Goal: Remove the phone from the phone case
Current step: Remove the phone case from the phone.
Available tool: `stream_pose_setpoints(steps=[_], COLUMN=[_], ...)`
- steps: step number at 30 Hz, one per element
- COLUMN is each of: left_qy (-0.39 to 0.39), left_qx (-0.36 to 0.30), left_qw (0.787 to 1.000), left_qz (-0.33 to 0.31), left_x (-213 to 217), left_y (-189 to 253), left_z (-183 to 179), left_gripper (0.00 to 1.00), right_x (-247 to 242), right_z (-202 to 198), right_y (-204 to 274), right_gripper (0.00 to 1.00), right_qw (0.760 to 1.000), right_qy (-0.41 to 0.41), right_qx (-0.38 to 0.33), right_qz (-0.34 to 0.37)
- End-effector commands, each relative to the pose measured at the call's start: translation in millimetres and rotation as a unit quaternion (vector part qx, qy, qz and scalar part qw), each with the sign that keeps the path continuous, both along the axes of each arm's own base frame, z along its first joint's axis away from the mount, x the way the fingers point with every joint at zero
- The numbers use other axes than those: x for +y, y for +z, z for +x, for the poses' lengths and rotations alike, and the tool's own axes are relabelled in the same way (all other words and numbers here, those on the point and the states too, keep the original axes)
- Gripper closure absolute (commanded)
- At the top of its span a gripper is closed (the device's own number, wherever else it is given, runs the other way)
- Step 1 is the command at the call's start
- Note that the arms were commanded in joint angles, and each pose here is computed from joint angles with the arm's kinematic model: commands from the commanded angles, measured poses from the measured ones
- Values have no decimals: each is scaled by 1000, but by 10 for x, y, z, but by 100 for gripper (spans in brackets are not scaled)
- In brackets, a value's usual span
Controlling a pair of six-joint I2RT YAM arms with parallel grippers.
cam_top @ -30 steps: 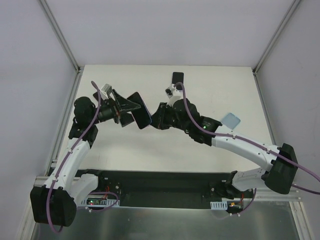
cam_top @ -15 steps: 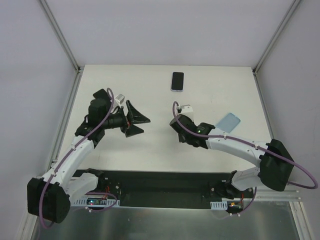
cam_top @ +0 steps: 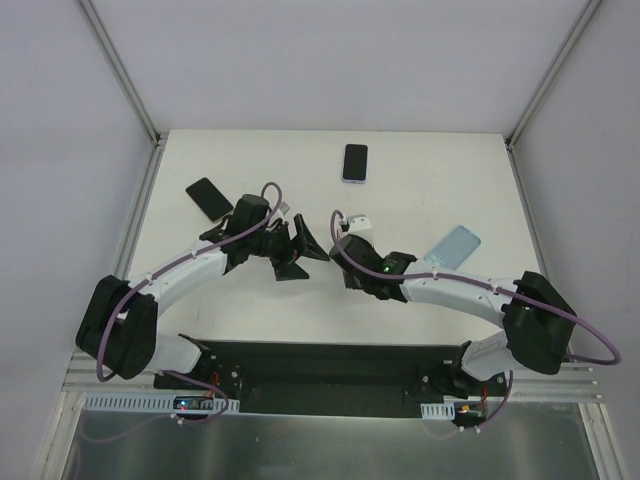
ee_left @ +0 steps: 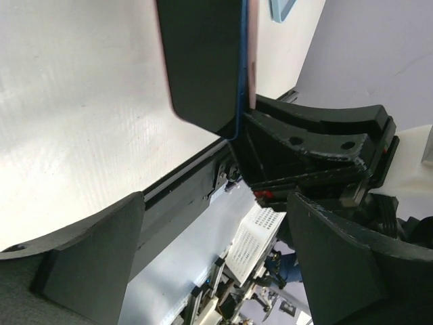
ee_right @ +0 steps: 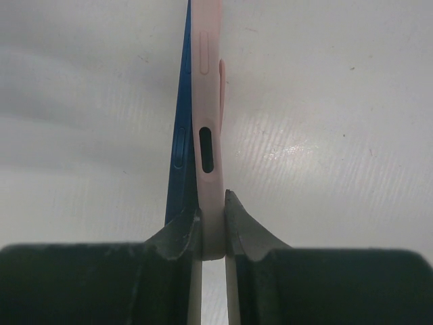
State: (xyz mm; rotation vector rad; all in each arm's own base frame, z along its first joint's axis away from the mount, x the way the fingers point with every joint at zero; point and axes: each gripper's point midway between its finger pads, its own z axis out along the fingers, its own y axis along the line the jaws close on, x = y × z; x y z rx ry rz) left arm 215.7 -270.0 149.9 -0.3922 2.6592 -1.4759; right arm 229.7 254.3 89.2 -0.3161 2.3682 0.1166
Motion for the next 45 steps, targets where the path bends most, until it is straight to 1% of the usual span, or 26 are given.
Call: stream_pose_setpoints(steps=[1,5,6,10,14,21,30,35,36,39,40,45], left_qy=[-7,-18,-22,-22,-29,-39,-38,-20,-13,7,15,36], left_qx=[-32,-22,-21,-8,8,17,8,20,7,4,5,-5], left_qw=[999,999,999,999,998,997,998,997,998,998,997,996], left_qz=[6,22,25,46,54,62,58,72,65,69,70,78], left_x=[-160,-274,-302,-332,-344,-435,-475,-437,-444,-414,-404,-358], left_y=[24,-126,-151,-340,-475,-589,-542,-640,-616,-603,-596,-578], left_z=[177,220,214,233,205,168,181,201,232,264,281,322], left_gripper=[17,21,27,31,32,32,33,35,36,40,42,43], right_x=[246,314,336,370,395,451,464,478,473,472,465,458], right_z=[81,70,75,85,91,94,108,91,91,77,80,75], right_y=[69,35,45,61,74,75,110,106,107,108,102,114], right_gripper=[99,99,99,99,99,99,99,99,99,99,99,99], right_qw=[999,999,999,998,998,998,998,998,998,998,998,998], right_qy=[16,27,29,32,33,39,40,45,44,46,45,46], right_qx=[-19,-10,-10,-9,-9,-5,-7,-6,-7,-7,-7,-9], right_qz=[43,44,46,48,49,51,51,50,50,50,49,49])
